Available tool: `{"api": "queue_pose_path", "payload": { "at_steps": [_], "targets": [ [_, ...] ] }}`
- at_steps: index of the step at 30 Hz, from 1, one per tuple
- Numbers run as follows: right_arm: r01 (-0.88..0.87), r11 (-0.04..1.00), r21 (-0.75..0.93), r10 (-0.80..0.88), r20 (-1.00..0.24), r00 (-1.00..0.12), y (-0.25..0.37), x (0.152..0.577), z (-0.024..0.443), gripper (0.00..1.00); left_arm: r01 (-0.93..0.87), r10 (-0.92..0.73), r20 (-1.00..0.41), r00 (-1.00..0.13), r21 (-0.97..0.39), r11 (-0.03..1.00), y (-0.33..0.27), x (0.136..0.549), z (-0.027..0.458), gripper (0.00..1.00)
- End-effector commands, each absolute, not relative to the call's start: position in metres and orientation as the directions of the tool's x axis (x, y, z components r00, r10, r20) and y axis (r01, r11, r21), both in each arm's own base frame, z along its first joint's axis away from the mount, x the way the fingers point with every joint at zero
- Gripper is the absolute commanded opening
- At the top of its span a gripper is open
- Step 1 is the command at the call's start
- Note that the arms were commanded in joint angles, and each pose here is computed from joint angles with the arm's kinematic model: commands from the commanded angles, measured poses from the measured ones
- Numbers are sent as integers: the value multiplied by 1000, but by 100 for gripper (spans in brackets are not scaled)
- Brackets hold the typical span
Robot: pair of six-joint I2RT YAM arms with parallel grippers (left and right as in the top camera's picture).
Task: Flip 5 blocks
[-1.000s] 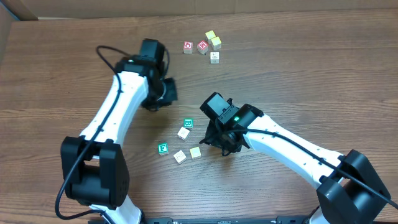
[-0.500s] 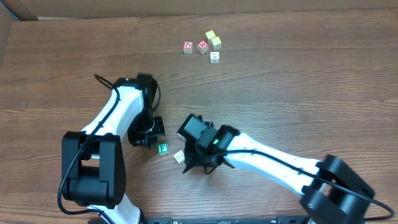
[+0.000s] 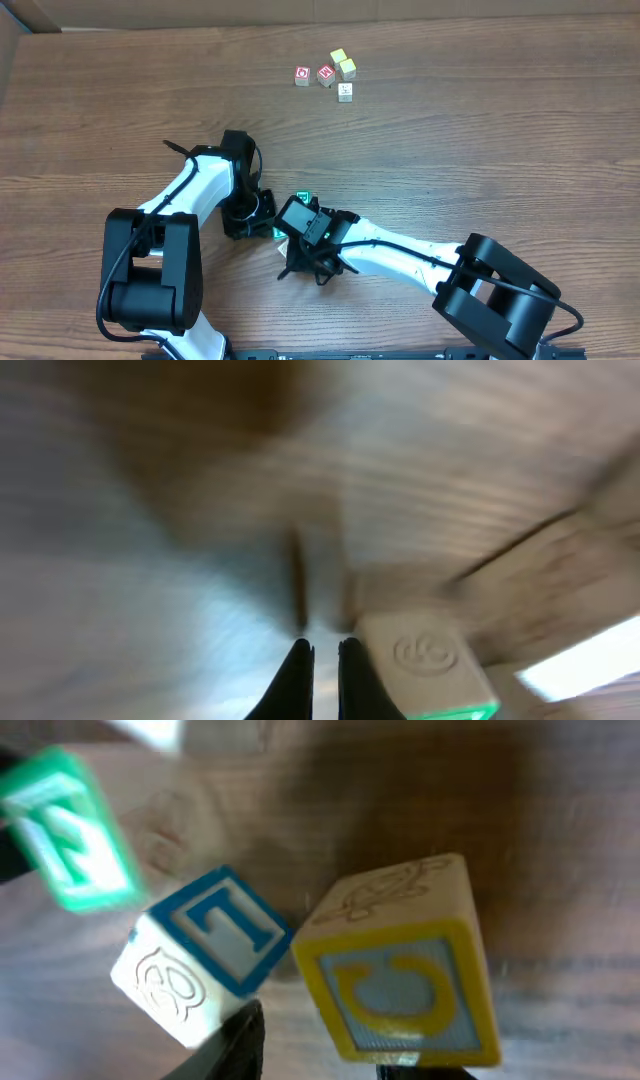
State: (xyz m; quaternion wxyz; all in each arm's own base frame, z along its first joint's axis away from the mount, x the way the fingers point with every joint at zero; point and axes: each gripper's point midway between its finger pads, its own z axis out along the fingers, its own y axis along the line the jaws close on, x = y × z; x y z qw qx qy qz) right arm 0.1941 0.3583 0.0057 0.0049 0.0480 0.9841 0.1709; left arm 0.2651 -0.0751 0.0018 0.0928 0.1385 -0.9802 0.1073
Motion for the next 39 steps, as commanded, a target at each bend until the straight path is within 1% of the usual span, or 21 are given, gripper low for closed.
{"api": "queue_pose_path", "payload": {
  "at_steps": [1,5,10,13,19,21,24,25,27,30,32,36,39],
  "targets": [
    [154,937,312,179,-53,-982,350,216,-3,37,-298,-253,185,-950,-285,911,-93,277,8,4],
    [172,926,337,228,-132,-965,350,240,0,34,-293,-271,114,-956,-316,902,-96,297,8,4],
    [284,900,330,367,-221,-904,329,279,0,32,-294,-304,28,-952,-356,887,-99,322,10,4],
    [297,878,375,403,-246,-882,331,301,-6,30,-282,-315,-29,-949,-378,882,-100,337,12,4],
    [244,873,422,392,-309,-867,328,337,-6,30,-241,-317,-130,-939,-406,882,-101,362,18,4],
    [235,871,431,394,-328,-858,323,349,0,30,-237,-320,-155,-935,-399,886,-99,367,19,4],
    [150,877,457,338,-364,-868,324,372,20,31,-233,-322,-204,-925,-367,901,-92,378,25,4],
    [106,871,480,307,-362,-880,327,380,32,31,-234,-322,-209,-923,-358,904,-90,382,30,4],
    [38,857,514,253,-354,-900,327,394,58,38,-224,-306,-213,-928,-338,914,-87,388,45,4],
    [13,855,519,204,-313,-927,310,408,99,45,-207,-272,-215,-938,-282,937,-81,395,78,4],
    [7,871,491,170,-289,-942,295,408,117,45,-211,-266,-204,-942,-254,944,-77,394,100,4],
    [-19,915,403,99,-271,-957,268,400,138,47,-218,-259,-180,-949,-220,951,-73,388,127,4],
    [-9,923,384,94,-249,-964,258,396,138,50,-226,-259,-151,-954,-205,952,-71,380,126,4]
  ]
}}
